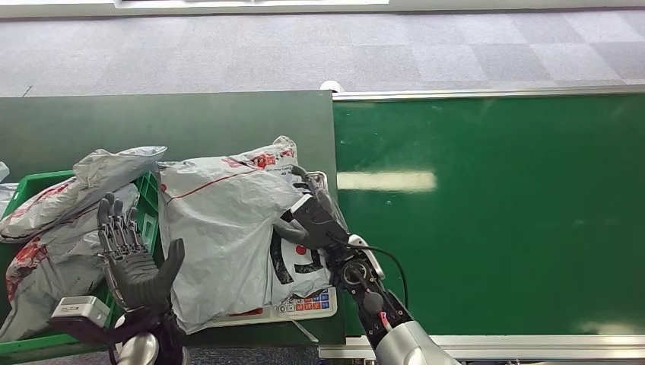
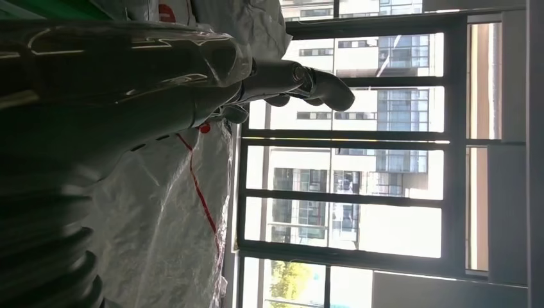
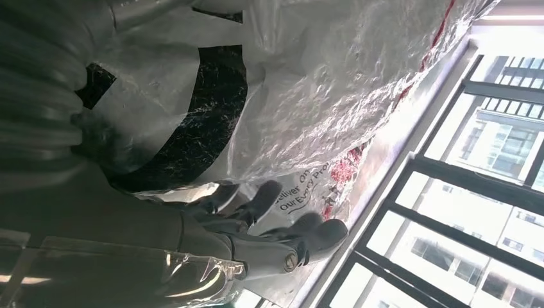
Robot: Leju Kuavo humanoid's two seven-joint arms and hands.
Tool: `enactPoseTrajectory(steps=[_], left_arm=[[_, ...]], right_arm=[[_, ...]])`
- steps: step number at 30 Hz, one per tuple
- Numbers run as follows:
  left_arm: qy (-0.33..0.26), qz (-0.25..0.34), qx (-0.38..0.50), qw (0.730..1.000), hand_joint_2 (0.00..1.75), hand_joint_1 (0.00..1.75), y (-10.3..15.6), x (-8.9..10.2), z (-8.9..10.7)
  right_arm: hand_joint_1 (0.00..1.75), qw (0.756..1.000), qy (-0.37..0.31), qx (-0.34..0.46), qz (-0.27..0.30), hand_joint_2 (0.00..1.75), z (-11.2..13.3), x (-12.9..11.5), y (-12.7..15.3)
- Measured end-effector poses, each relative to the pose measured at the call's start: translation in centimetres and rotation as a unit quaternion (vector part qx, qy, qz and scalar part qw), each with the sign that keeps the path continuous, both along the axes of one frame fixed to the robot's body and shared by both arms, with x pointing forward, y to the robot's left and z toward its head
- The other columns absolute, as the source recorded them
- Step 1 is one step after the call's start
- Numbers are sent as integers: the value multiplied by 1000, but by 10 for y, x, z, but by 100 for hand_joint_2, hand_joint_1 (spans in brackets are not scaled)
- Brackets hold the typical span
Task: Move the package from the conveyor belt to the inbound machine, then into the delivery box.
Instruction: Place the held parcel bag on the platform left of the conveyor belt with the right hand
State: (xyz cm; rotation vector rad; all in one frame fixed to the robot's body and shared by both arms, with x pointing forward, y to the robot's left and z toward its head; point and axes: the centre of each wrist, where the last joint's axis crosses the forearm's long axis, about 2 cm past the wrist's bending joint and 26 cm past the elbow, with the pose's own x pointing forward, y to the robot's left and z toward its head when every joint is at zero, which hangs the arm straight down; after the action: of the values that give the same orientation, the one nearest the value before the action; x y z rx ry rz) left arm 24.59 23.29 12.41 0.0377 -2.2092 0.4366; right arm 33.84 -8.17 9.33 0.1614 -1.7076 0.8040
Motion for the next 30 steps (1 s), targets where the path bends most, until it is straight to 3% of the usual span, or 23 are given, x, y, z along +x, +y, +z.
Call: enactPoseTrajectory(steps=[15, 20, 26, 30], left_arm=[[23, 53, 77, 995, 175, 0, -1, -9, -1], [42, 47, 146, 987, 175, 0, -4, -14, -10], [52, 42, 161, 985, 175, 0, -7, -15, -15], [52, 42, 207, 976, 175, 0, -12, -14, -16]], right_arm=[[0, 995, -70, 47, -44, 175, -2, -2, -10], [0, 982, -134, 106, -77, 175, 9, -5, -15], [0, 973, -161, 133, -99, 175, 20, -6, -20], [0, 954, -191, 174, -154, 175, 29, -11, -31]])
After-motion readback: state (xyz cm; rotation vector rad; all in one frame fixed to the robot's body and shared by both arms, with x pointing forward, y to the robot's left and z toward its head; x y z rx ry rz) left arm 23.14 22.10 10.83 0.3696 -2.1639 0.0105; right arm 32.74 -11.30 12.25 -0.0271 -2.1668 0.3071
